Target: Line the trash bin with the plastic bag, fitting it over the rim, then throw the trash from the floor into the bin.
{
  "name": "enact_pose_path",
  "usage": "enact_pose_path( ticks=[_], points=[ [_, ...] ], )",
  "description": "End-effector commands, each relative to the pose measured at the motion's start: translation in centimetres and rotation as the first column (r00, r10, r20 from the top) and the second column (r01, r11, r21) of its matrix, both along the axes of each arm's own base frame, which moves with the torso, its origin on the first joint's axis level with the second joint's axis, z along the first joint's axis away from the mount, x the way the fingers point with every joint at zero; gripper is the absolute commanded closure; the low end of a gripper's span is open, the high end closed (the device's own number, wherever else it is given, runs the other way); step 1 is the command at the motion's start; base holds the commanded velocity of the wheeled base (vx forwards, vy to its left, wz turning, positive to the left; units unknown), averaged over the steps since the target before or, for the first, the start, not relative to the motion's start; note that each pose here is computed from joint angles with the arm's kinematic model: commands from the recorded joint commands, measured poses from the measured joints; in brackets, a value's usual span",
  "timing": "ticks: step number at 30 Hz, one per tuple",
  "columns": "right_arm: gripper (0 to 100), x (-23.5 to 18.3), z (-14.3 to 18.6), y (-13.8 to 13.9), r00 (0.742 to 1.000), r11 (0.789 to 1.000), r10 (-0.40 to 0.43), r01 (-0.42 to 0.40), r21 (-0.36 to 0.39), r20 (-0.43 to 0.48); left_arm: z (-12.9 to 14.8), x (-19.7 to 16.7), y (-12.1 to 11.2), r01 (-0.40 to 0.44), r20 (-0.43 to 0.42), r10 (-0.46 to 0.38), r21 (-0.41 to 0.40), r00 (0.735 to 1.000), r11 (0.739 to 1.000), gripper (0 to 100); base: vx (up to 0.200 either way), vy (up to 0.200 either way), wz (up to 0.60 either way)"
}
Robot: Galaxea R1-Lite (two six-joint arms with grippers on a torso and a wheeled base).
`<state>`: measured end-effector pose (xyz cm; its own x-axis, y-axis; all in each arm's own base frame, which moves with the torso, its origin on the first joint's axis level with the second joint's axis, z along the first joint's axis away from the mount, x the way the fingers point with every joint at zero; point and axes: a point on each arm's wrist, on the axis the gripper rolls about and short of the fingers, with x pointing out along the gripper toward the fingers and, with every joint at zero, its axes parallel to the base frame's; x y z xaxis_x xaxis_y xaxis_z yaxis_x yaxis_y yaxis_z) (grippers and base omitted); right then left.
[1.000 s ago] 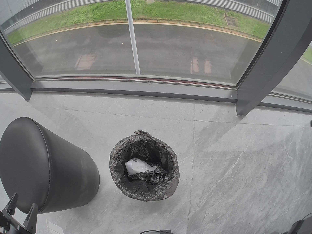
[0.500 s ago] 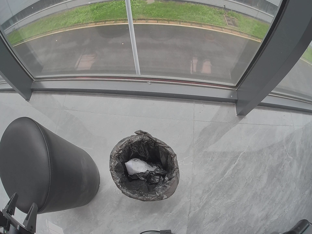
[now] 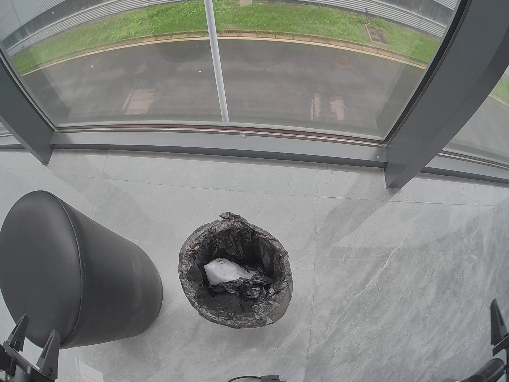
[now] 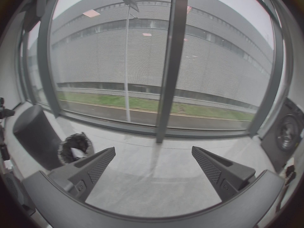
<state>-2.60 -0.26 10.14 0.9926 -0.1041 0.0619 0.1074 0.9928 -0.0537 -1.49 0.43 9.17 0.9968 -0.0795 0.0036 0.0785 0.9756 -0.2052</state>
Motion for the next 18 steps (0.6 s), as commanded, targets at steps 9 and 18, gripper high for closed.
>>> enact_pose_path(
  ticks=[9,18],
  points=[
    [0,0.20,-1.96,0.04,1.000,0.986,0.007,-0.005,0.166,-0.010,-0.50,0.12,0.06,-0.035,-0.020,0.035,-0.015,0.999,0.999,0,0.000,0.000,0.00],
    [0,0.34,-2.48,0.28,0.992,0.994,0.113,-0.112,0.022,-0.057,-0.48,0.12,0.06,-0.037,-0.020,0.036,-0.031,0.999,0.999,0,0.000,0.000,0.00]
  ],
)
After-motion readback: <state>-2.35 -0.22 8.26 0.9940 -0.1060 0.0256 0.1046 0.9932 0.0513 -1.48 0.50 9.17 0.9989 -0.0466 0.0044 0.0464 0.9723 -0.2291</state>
